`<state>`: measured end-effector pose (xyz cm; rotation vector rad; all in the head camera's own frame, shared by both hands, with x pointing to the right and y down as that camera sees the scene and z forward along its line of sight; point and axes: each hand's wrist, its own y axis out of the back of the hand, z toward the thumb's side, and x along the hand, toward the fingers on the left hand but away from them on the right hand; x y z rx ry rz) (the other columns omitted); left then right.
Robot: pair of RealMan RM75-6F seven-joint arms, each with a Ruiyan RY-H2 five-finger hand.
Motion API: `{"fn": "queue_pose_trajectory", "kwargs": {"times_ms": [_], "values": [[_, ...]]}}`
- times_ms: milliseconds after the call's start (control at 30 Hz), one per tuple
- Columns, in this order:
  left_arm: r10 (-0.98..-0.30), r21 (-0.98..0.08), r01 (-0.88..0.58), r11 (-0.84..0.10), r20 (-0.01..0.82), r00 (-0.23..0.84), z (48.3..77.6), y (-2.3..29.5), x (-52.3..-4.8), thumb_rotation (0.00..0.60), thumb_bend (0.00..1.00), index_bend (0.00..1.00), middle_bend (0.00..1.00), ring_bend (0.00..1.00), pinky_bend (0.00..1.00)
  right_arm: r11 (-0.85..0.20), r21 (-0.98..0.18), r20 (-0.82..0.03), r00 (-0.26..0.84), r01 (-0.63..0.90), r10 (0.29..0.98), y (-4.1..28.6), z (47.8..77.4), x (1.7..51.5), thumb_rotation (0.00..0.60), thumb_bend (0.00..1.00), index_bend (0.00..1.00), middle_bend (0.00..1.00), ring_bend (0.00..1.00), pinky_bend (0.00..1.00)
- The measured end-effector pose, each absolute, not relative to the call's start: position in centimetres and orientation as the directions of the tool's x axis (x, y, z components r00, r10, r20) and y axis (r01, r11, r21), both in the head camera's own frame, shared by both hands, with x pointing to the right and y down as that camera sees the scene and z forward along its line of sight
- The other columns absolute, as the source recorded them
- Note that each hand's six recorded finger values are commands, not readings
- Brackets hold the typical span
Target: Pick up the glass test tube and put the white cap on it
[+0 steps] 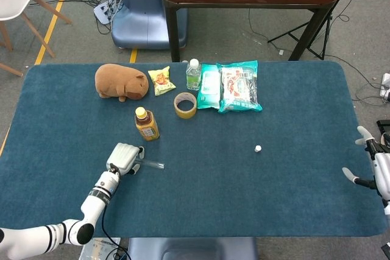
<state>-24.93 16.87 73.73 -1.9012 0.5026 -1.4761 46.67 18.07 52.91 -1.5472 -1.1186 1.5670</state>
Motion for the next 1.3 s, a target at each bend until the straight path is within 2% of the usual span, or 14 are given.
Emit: {"fn": "queue_pose_trajectory", "kwargs": {"times_ms": [700,933,1133,1300], "values": [[-0.656,-0.701,0.085,-0.708,0.698,0.286,74.1,17.1,-25.0,0.6,0.33,0.54,0.94,0.97,1.0,-0.416,-0.903,-0.426,-0.092,0.111,0.9,18.1,52.7,46.7,0.6,0.19,0.08,0.32,0.35,0.07],[-0.66,-0.691,0.019,-0.723,0.697,0.28,74.1,17.0,-25.2,0.6,0.33,0.56,0.96,0.99,1.0,-0.415,-0.904,-0.424,-0.088,0.105,0.901,18.1,52.7,46.5,0.6,0.19,0.11,0.33,0.36,0.1],[-0.66,-0.665,-0.096,-0.741,0.695,0.283,73.2,16.6,-25.9,0.6,0.33,0.57,0.96,0.99,1.0,-0.404,-0.91,-0.411,-0.078,0.094,0.908,17.8,52.4,46.1,0.6,0.19,0.13,0.36,0.39,0.17],[-0.672,-0.64,-0.209,-0.739,0.684,0.284,71.5,16.0,-27.3,0.6,0.33,0.58,0.97,0.99,1.0,-0.392,-0.917,-0.397,-0.071,0.074,0.915,17.3,52.5,45.7,0.6,0.19,0.18,0.42,0.46,0.37]]}}
